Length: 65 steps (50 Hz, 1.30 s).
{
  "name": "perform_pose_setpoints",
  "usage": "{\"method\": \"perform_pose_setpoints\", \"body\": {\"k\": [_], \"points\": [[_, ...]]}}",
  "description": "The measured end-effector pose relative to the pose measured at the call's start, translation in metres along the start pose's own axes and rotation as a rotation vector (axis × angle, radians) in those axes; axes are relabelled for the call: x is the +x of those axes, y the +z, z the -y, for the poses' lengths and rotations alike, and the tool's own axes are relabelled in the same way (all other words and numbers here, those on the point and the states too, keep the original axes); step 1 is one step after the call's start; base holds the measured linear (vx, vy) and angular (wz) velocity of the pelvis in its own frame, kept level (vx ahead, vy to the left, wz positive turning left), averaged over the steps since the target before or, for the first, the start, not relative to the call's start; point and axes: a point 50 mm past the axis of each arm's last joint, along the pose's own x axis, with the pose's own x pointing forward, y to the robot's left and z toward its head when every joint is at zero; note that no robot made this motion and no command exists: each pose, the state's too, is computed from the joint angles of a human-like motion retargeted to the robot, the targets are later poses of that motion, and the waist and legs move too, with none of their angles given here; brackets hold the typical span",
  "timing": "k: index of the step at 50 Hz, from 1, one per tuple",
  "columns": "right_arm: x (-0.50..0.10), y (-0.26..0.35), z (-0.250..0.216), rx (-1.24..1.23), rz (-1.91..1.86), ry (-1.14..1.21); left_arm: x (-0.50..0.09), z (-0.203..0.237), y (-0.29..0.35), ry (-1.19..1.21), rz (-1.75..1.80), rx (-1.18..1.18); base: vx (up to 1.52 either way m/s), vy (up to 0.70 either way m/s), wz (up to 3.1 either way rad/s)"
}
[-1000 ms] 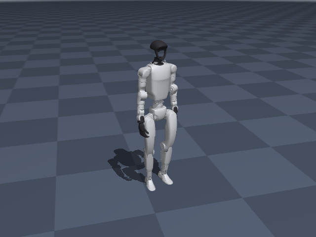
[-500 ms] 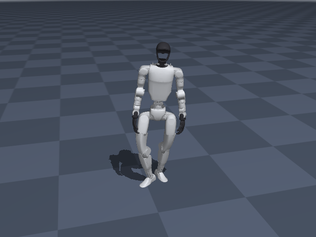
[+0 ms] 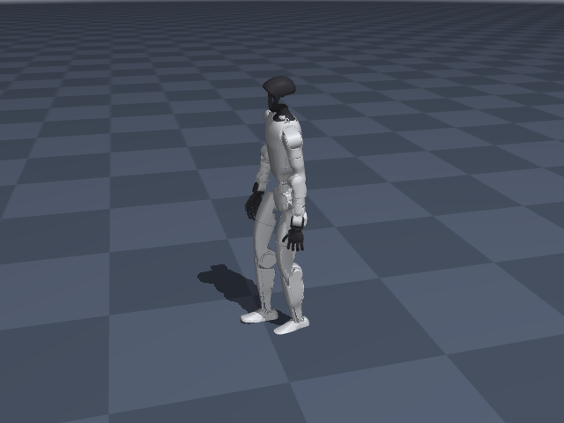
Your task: Walk run
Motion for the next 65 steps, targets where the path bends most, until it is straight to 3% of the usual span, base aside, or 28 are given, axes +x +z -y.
{"method": "perform_pose_setpoints", "body": {"k": [5,10,18,27,35,45,50,58,65], "points": [[0.0,-0.007,-0.008,0.068,-0.022,-0.02,-0.002,-0.018,-0.007,0.069,-0.022,0.025,-0.19,-0.14,-2.77],[-0.008,-0.049,-0.021,0.152,-0.15,-0.026,-0.006,-0.005,-0.03,0.051,-0.066,-0.004,0.16,-0.21,-1.96],[-0.015,-0.069,-0.002,-0.066,-0.212,-0.124,-0.009,0.014,-0.045,-0.009,-0.15,-0.035,-0.07,-0.03,-2.07],[-0.023,-0.081,0.025,0.021,-0.206,-0.14,-0.001,0.004,-0.005,0.01,-0.014,-0.007,-0.09,0.12,-2.22],[-0.029,-0.097,0.021,0.1,-0.224,-0.134,0.002,-0.016,0.019,0.024,0.045,-0.008,-0.18,0.08,-1.73],[-0.058,-0.161,0.001,-0.012,-0.494,-0.081,0.002,0.012,0.015,-0.04,0.027,-0.064,0.14,-0.02,-0.59],[-0.066,-0.175,-0.014,0.142,-0.541,-0.046,0.002,0.023,0.012,-0.072,0.011,-0.03,0.14,-0.1,0.35],[-0.057,-0.16,-0.008,0.177,-0.463,-0.095,0.001,0.029,0.011,0.019,0.025,-0.065,0.04,-0.13,0.42],[-0.037,-0.124,-0.009,0.474,-0.296,-0.139,-0.002,0.045,-0.003,0.021,-0.015,-0.156,0.13,-0.08,0.18]]}}
